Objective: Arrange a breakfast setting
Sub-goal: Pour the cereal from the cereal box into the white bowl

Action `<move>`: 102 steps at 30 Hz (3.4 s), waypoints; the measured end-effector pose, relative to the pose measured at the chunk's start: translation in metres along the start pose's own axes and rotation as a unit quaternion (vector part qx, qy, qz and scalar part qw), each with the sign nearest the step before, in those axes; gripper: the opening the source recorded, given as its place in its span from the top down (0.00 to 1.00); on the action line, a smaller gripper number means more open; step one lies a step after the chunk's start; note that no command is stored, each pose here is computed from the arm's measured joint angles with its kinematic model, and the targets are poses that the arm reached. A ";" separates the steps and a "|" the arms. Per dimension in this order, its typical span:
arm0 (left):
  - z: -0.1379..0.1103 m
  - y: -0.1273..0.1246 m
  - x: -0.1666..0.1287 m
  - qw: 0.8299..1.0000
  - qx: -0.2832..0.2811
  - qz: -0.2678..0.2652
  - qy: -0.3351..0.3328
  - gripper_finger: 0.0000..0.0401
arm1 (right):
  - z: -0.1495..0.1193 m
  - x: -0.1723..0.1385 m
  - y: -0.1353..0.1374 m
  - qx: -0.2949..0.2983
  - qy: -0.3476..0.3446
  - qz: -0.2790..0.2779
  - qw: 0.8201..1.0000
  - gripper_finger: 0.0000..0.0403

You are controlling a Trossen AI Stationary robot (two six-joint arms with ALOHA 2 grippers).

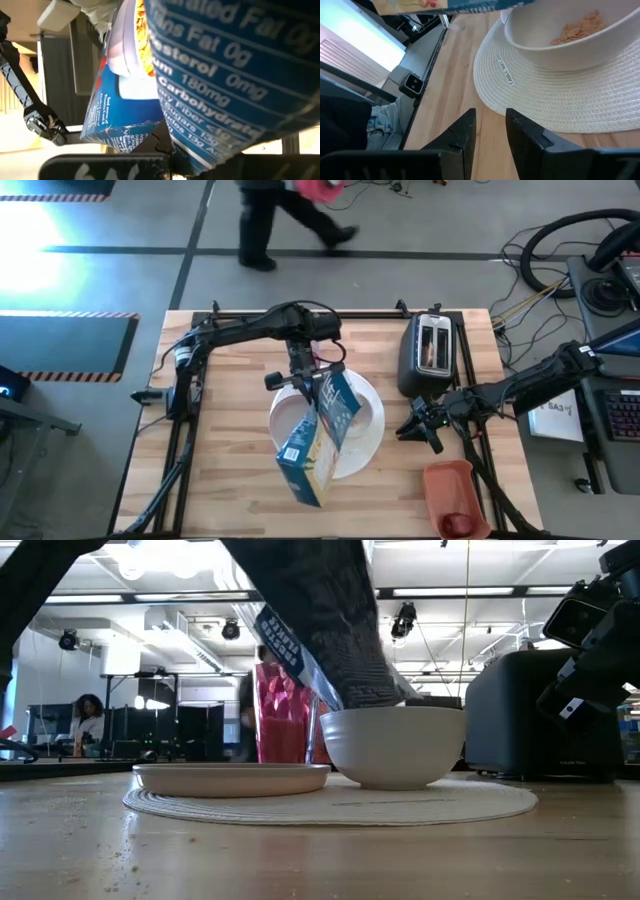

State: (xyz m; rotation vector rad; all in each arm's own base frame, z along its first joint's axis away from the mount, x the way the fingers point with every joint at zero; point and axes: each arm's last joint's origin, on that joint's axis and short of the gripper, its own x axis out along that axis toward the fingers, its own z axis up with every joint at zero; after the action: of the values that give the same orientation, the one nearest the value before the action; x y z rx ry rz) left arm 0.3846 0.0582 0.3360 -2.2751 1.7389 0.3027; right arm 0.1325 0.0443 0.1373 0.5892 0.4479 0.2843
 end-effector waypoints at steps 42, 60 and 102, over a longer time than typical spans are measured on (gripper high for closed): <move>-0.083 0.078 0.023 0.848 0.471 0.119 -0.209 1.00 | 0.000 0.000 0.000 0.000 0.000 0.000 1.000 0.76; -0.133 0.141 0.064 0.538 0.650 0.274 -0.462 1.00 | 0.000 0.000 0.000 0.000 0.000 0.000 1.000 0.76; -0.126 0.104 0.095 0.531 0.701 0.226 -0.420 1.00 | 0.011 -0.001 0.003 0.018 -0.087 -0.024 0.996 0.76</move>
State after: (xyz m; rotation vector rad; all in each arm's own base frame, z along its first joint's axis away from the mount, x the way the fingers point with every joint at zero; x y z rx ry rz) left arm 0.3097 -0.0955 0.4165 -0.3063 1.0810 -0.0120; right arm 0.1365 0.0411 0.1473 0.6312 0.2990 0.1767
